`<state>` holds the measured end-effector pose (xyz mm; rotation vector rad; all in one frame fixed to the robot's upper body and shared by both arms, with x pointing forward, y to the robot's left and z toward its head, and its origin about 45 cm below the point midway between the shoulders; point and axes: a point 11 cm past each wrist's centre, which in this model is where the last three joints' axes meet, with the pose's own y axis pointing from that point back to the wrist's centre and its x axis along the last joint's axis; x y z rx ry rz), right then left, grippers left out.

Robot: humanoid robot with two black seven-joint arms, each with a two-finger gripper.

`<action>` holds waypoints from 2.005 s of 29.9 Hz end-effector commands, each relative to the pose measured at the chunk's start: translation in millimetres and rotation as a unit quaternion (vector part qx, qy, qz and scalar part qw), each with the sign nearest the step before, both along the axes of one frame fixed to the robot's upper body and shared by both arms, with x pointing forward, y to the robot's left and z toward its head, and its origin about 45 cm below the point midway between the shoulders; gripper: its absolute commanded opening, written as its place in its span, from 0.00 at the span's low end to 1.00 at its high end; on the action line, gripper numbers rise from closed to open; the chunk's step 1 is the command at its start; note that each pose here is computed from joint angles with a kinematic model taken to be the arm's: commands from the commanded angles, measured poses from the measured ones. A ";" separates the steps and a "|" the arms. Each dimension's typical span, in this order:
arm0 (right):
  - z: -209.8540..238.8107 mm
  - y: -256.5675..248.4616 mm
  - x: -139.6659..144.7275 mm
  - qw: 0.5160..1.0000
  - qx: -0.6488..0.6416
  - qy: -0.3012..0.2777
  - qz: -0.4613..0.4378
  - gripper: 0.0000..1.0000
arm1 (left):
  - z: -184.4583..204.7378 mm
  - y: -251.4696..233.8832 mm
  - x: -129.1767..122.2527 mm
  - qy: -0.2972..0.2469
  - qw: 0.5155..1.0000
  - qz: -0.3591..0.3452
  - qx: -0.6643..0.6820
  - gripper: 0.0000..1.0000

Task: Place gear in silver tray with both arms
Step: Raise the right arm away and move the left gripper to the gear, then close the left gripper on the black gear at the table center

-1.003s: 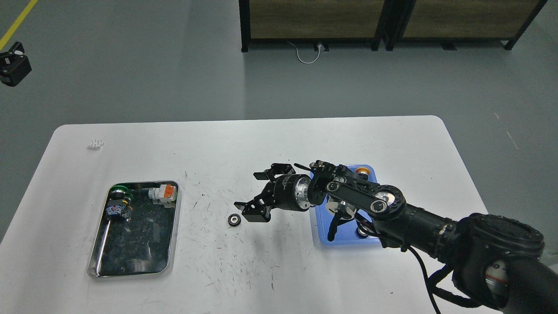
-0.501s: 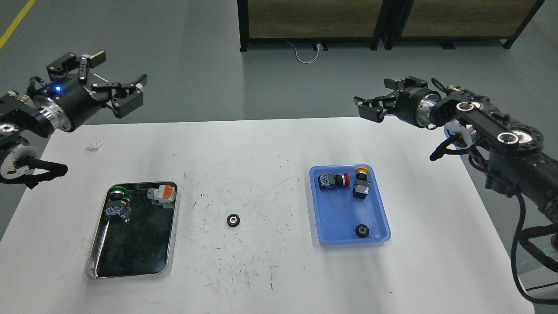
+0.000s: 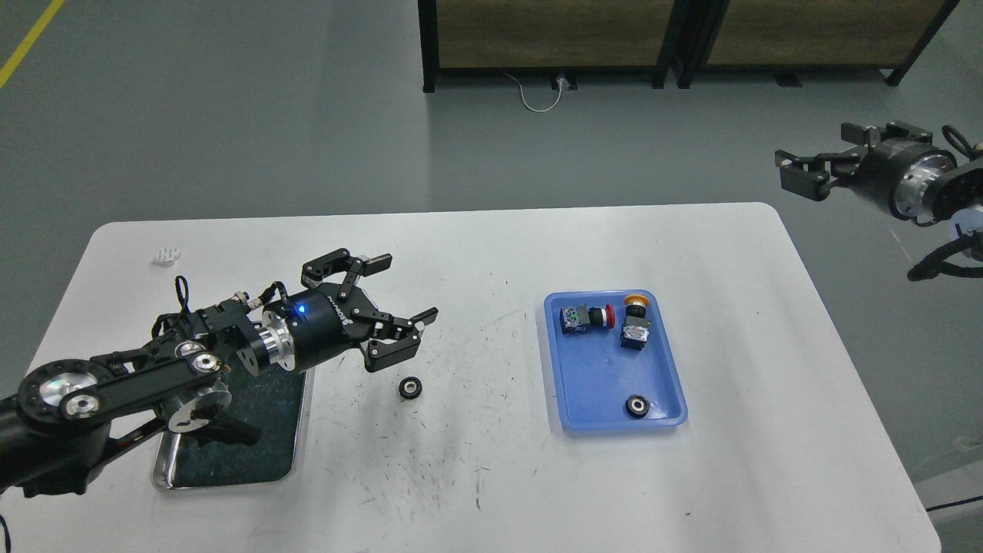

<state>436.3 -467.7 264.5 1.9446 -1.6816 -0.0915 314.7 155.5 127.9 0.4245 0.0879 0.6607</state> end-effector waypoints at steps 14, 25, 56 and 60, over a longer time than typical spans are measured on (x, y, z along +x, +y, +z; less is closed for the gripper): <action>-3.4 -4.2 -2.3 1.000 -0.002 0.004 -0.006 0.99 | -73.2 -13.1 -43.2 0.046 0.998 0.052 0.009 0.98; 1.5 -7.3 -3.2 1.000 -0.005 0.000 -0.007 0.99 | -90.0 -11.8 -35.8 0.038 0.996 0.073 0.037 0.98; 0.2 -13.3 -9.8 1.000 -0.010 0.002 -0.008 0.99 | -110.2 -7.9 -26.9 0.031 0.990 0.124 0.066 0.97; -2.3 -11.6 -9.9 1.000 -0.008 0.004 -0.006 0.99 | -109.9 -6.8 -27.1 0.033 0.989 0.130 0.058 0.93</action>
